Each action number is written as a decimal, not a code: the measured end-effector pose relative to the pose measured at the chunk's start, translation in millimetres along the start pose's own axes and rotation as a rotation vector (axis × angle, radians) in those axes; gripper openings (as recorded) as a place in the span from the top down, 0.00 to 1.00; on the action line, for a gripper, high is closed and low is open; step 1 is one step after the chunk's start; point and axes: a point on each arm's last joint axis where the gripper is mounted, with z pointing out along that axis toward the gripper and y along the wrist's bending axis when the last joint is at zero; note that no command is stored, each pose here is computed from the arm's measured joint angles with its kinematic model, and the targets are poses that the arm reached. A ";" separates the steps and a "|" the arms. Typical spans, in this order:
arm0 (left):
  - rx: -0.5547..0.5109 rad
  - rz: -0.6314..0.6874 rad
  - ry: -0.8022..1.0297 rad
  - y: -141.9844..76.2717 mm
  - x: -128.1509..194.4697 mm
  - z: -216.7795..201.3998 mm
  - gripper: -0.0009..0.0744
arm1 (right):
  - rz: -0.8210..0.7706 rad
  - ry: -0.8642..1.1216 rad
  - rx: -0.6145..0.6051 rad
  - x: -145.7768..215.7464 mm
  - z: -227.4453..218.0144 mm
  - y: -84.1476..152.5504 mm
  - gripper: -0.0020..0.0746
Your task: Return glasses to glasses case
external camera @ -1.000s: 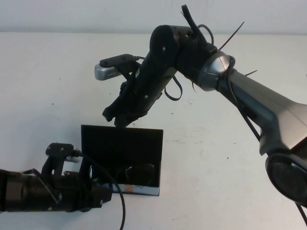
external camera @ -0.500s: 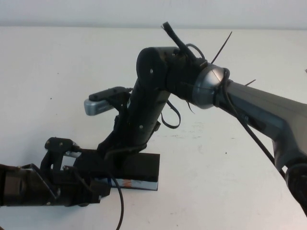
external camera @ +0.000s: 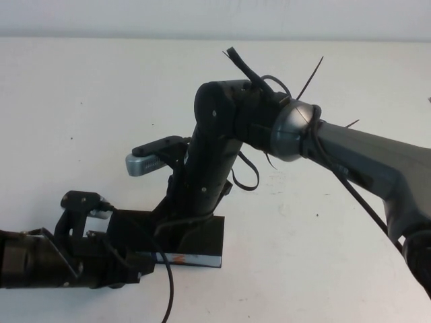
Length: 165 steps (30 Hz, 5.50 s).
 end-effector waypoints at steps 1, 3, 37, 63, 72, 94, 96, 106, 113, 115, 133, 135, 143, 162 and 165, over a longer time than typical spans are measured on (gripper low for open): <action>0.001 0.004 -0.004 -1.9 -1.2 -2.3 0.99 | -0.006 -0.003 0.007 0.2 -2.1 1.1 0.99; 0.002 0.010 -0.019 -6.3 -4.3 -7.6 0.99 | -0.014 -0.010 0.019 1.0 -7.0 2.0 0.99; -0.392 0.506 -1.137 -138.6 72.3 -223.0 0.99 | 0.048 -0.483 0.242 262.6 -190.2 66.8 0.99; -0.675 0.272 -1.075 -59.8 108.3 -169.2 0.99 | 0.014 -1.347 0.173 360.1 -99.9 21.9 0.99; -0.675 0.272 -1.075 -59.8 108.3 -169.2 0.99 | 0.031 -1.242 0.183 363.1 -90.8 19.8 0.99; -0.677 0.271 -1.075 -59.3 108.6 -169.0 0.99 | 0.428 -1.435 0.751 412.8 -66.3 -28.2 0.99; -0.677 0.270 -1.075 -59.3 108.6 -169.0 0.99 | 0.441 -1.405 0.744 414.6 -62.6 -28.1 0.99; -0.681 0.269 -1.077 -59.1 108.6 -169.4 0.99 | 0.501 -1.270 0.716 418.4 -50.0 -30.7 0.99; -0.681 0.269 -1.077 -59.1 108.6 -169.4 0.99 | 0.501 -1.269 0.716 418.5 -49.9 -30.8 0.99; -0.681 0.269 -1.077 -59.1 108.6 -169.4 0.99 | 0.501 -1.269 0.716 418.5 -49.9 -30.8 0.99; -0.723 0.324 -1.071 -59.2 108.1 -170.8 0.99 | 0.501 -1.269 0.716 418.5 -49.9 -30.8 0.99; -0.745 0.394 -1.058 -61.1 107.4 -170.4 0.99 | 0.501 -1.269 0.716 418.5 -49.9 -30.8 0.99; -0.787 0.370 -0.882 -54.2 115.3 -159.2 0.99 | 0.501 -1.269 0.716 418.5 -49.9 -30.8 0.99; -0.785 0.246 -0.663 -43.9 130.6 -146.9 0.99 | 0.501 -1.268 0.716 418.5 -49.9 -30.8 0.99; -0.785 0.246 -0.663 -43.9 130.6 -146.9 0.99 | 0.501 -1.268 0.716 418.5 -49.9 -30.8 0.99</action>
